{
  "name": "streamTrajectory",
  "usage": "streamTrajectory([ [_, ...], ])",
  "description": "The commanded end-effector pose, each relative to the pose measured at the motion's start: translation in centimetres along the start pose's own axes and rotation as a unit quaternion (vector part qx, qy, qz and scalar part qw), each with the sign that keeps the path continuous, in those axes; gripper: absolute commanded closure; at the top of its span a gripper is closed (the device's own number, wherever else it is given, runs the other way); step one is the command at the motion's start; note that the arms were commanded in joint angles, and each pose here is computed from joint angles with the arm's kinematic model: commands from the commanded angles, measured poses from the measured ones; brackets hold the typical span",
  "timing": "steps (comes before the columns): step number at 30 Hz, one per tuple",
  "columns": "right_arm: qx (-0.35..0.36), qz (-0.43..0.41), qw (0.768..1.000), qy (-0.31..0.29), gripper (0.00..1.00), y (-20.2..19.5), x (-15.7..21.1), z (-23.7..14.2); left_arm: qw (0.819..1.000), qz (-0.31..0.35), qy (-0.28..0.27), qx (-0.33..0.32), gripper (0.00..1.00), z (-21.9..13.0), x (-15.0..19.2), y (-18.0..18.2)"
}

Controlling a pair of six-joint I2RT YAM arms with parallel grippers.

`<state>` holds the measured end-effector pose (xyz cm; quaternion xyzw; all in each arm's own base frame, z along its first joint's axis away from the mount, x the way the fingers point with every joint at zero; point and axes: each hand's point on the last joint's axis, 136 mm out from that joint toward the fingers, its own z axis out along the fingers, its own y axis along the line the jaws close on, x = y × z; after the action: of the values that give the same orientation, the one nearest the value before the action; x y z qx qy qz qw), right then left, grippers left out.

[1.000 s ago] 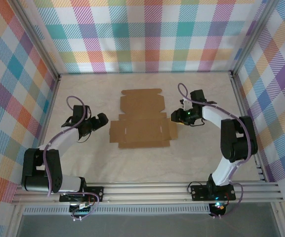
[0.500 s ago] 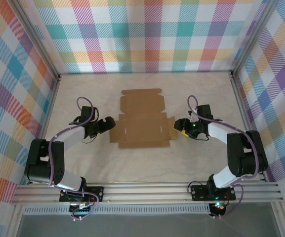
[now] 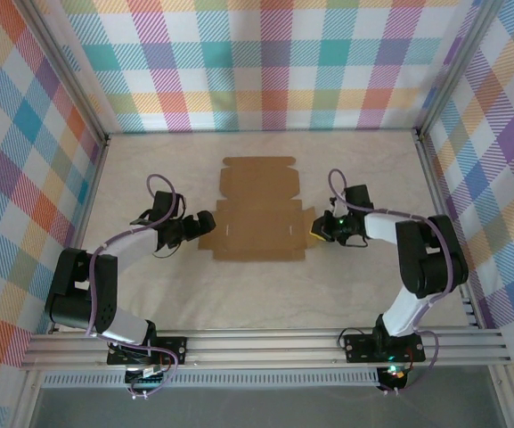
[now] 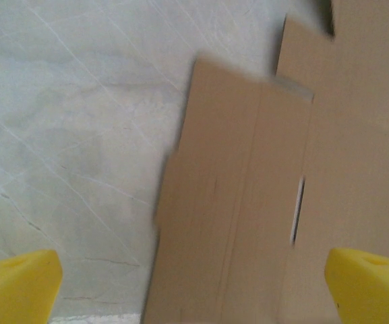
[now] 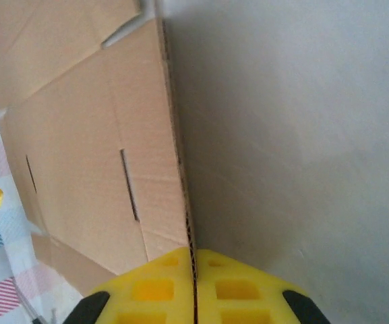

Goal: Fold the paper box

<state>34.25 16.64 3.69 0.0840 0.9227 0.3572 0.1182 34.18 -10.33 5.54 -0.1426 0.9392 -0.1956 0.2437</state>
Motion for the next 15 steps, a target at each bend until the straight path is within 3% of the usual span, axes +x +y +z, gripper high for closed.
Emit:
streamTrajectory([
  [1, 0.01, -0.083, 0.995, 0.049, 0.99, 0.3, -0.5, 0.1, 1.0, 0.025, -0.013, 0.001, 0.0, -0.9, -1.0, -1.1],
  [4, -0.045, -0.139, 0.979, 0.143, 0.95, 2.4, 0.4, -0.1, 0.999, 0.04, -0.017, -0.01, 0.0, -1.6, -1.4, -1.1],
  [6, -0.055, -0.18, 0.967, 0.173, 0.97, 2.8, 0.3, 0.0, 0.998, 0.048, -0.022, -0.015, 0.0, -2.0, -1.6, -1.0],
  [12, -0.067, -0.283, 0.935, 0.204, 1.0, 4.3, -1.4, -0.5, 0.997, 0.068, -0.023, -0.019, 0.0, -2.7, -2.3, -1.5],
  [14, -0.055, -0.301, 0.93, 0.204, 0.88, 4.5, -2.5, -0.6, 0.997, 0.074, -0.024, -0.013, 0.0, -2.8, -2.6, -1.9],
  [15, -0.046, -0.309, 0.929, 0.199, 0.75, 4.6, -3.2, -0.5, 0.997, 0.076, -0.019, -0.012, 0.0, -2.8, -2.6, -2.1],
])
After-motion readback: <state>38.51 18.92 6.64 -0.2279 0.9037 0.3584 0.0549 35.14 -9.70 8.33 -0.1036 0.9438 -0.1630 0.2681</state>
